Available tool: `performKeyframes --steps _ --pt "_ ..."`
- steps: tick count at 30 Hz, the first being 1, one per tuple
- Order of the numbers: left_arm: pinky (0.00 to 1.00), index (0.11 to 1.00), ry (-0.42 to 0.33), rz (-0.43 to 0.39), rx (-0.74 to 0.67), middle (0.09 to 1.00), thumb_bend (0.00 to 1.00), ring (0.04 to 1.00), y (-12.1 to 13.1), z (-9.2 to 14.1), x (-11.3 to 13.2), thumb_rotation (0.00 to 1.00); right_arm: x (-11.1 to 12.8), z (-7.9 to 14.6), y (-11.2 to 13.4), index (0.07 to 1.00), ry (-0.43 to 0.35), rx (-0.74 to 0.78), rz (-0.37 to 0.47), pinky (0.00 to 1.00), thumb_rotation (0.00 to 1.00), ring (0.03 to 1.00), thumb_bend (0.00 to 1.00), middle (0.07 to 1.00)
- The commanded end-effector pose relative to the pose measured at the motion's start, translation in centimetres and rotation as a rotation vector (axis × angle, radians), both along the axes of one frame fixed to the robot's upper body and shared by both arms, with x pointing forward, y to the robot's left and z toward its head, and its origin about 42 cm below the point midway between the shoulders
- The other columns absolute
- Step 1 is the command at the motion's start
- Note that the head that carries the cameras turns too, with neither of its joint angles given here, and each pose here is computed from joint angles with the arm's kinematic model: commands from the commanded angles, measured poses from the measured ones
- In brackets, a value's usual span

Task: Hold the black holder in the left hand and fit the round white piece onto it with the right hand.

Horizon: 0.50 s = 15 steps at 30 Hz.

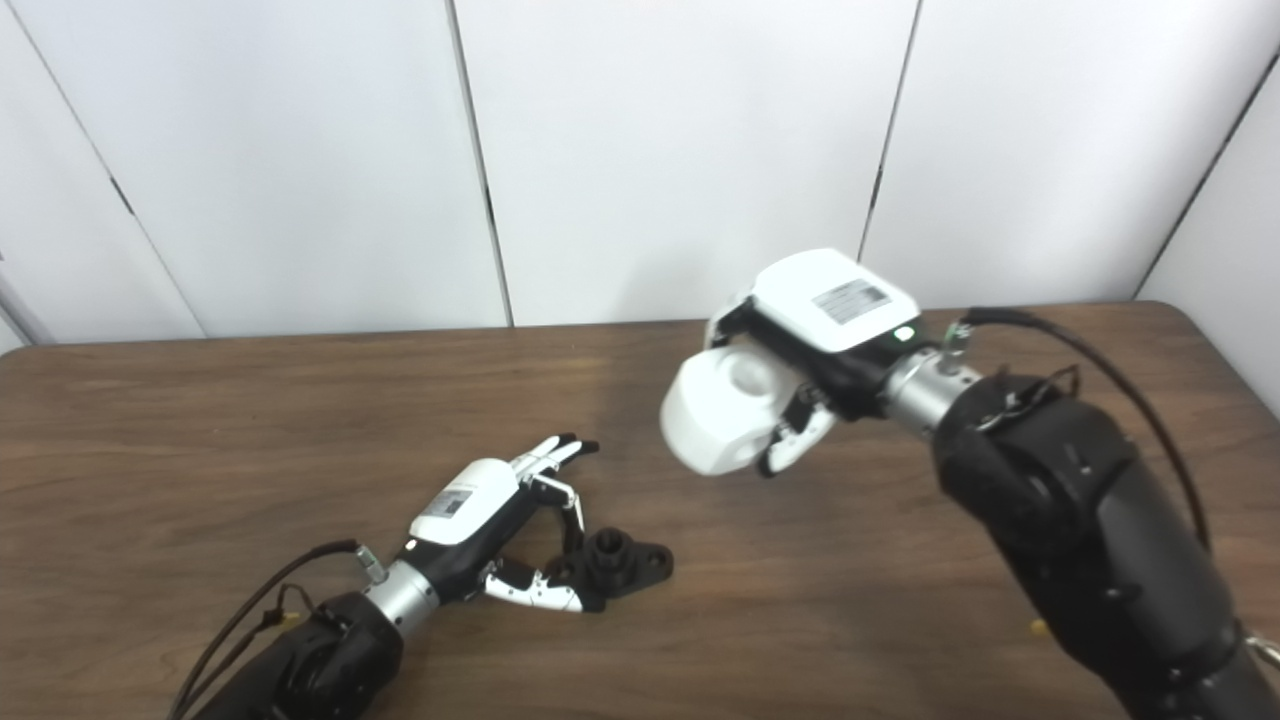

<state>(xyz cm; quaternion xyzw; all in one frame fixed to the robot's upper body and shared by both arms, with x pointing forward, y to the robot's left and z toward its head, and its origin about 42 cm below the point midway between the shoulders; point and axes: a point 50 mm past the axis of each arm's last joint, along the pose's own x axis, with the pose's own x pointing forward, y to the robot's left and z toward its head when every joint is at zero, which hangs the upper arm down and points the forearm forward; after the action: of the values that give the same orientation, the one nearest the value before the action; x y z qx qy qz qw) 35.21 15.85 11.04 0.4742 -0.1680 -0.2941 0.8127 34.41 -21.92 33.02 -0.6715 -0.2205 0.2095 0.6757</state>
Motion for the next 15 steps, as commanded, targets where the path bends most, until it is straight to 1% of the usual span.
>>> performKeyframes --steps 1,9,15 --pt "0.93 0.485 0.164 -0.053 0.189 0.955 0.52 1.000 -0.6 -4.6 -2.7 0.07 0.1 2.0 0.7 0.479 -0.092 -0.003 0.041 0.79 0.14 0.796 0.53 0.721" --pt "0.93 0.485 0.170 -0.051 0.178 0.957 0.52 1.000 -0.9 -4.5 -2.7 0.06 0.4 0.7 2.5 0.480 -0.069 -0.027 0.115 0.81 0.14 0.804 0.53 0.715" --pt "0.94 0.486 0.167 -0.054 0.186 0.960 0.52 1.000 -1.1 -4.3 -2.7 0.07 0.6 -0.1 3.1 0.479 -0.052 -0.056 0.135 0.82 0.14 0.786 0.53 0.714"
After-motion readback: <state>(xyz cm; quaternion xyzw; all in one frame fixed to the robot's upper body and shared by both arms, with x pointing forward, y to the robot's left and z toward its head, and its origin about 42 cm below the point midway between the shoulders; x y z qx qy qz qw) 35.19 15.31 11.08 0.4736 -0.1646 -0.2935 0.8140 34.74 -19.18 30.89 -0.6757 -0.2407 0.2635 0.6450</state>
